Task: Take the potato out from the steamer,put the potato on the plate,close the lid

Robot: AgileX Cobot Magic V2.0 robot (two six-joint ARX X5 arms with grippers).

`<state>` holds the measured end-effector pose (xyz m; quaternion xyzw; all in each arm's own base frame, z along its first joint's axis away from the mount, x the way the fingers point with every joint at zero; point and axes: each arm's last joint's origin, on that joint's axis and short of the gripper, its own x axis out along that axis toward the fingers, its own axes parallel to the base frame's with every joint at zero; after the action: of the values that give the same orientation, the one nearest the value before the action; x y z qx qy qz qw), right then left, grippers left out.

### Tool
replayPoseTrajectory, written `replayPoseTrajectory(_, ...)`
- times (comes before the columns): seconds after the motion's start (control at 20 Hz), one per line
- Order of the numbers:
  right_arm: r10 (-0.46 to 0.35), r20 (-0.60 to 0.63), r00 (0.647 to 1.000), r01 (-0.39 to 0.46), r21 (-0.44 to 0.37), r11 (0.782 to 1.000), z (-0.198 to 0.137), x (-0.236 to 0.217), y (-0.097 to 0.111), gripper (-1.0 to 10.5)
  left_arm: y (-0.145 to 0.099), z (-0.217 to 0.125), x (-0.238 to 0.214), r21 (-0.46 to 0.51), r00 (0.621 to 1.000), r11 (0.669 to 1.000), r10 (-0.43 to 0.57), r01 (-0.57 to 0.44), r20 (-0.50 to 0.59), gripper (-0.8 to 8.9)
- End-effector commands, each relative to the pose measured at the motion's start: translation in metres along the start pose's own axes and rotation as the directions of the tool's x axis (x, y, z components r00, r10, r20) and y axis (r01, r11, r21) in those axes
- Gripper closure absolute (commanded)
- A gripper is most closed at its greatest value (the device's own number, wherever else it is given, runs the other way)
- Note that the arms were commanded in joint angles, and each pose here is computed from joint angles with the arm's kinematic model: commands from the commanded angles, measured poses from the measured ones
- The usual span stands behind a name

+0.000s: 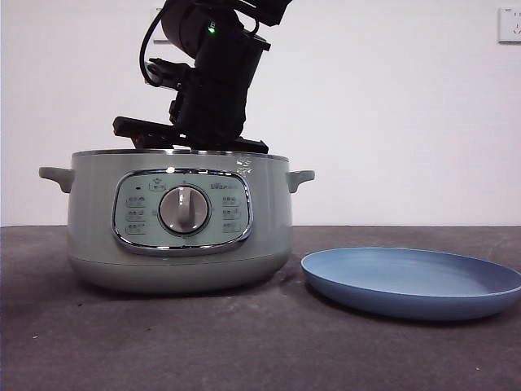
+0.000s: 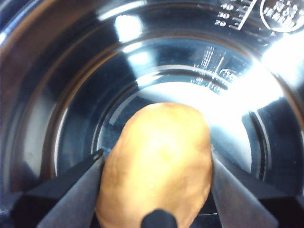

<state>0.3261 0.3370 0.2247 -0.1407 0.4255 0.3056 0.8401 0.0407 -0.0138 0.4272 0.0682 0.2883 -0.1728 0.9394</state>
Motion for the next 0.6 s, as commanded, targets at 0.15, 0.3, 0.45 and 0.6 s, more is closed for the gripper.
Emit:
replayPoseTrajectory(0.15,0.011,0.103,0.995,-0.009,-0.02,1.0,0.016,-0.047,0.0,9.6,0.0,0.007,-0.007,0.015,0.995,1.0,0.001,-0.002,0.097,8.27)
replayPoseTrajectory(0.3,0.008,0.155,0.988,-0.003,-0.034,0.999,0.021,-0.108,-0.004,9.6,0.0,0.01,-0.007,0.017,0.992,1.0,-0.001,-0.001,0.123,8.27)
replayPoseTrajectory(0.45,-0.007,0.18,0.984,0.014,-0.039,0.999,0.015,-0.17,-0.015,9.6,0.0,0.014,-0.003,0.02,0.991,1.0,-0.012,0.009,0.132,8.27)
replayPoseTrajectory(0.6,-0.086,0.179,0.98,0.093,-0.028,0.995,0.001,-0.221,-0.029,9.6,0.0,0.02,0.002,0.028,0.989,0.998,-0.055,0.052,0.139,8.27)
